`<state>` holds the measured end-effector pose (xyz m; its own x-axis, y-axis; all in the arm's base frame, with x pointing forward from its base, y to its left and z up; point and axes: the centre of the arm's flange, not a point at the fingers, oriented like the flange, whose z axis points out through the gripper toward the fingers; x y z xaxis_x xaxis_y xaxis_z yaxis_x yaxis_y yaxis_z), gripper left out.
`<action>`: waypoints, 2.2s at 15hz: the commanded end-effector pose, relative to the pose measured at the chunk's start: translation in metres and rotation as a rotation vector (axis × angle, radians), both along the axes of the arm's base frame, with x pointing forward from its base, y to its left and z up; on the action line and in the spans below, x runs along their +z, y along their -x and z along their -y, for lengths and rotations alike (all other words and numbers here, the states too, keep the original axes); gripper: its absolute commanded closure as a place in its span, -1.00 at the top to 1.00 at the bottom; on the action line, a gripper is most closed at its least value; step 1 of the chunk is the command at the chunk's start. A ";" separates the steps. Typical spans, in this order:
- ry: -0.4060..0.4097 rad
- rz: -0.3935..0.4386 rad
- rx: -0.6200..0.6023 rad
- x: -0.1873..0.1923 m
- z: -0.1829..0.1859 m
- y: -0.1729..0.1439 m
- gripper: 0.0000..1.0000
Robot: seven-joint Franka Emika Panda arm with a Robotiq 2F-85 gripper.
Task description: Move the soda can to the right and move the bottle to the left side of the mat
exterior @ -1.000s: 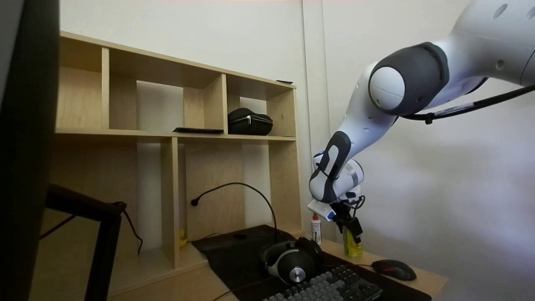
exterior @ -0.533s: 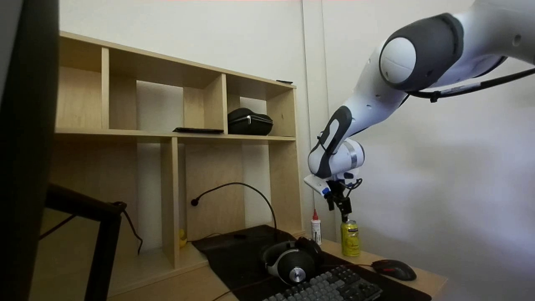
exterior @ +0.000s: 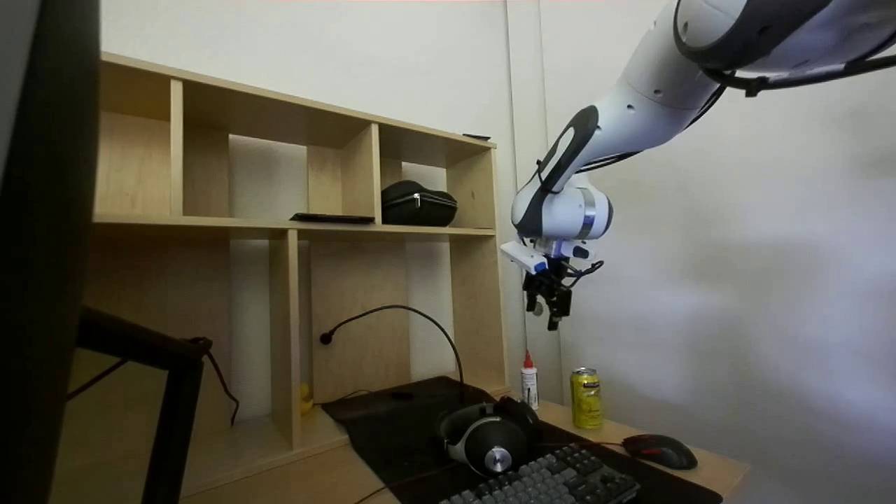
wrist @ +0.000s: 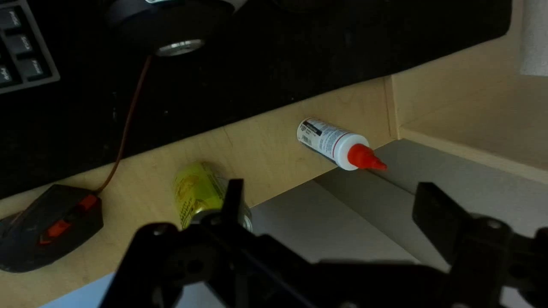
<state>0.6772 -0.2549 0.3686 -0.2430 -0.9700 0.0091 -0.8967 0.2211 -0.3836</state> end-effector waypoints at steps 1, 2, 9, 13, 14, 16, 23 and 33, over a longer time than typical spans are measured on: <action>-0.003 0.002 0.002 0.003 -0.002 0.002 1.00; 0.015 -0.011 -0.015 -0.003 -0.003 -0.005 1.00; -0.081 0.063 -0.386 -0.042 0.000 -0.124 1.00; -0.114 0.071 -0.458 -0.058 -0.016 -0.084 1.00; -0.121 0.073 -0.490 -0.060 -0.014 -0.089 1.00; -0.124 0.081 -0.512 -0.060 -0.012 -0.094 1.00; -0.149 0.192 -0.709 -0.056 0.060 -0.145 1.00; -0.369 0.025 -0.837 -0.081 0.090 -0.082 1.00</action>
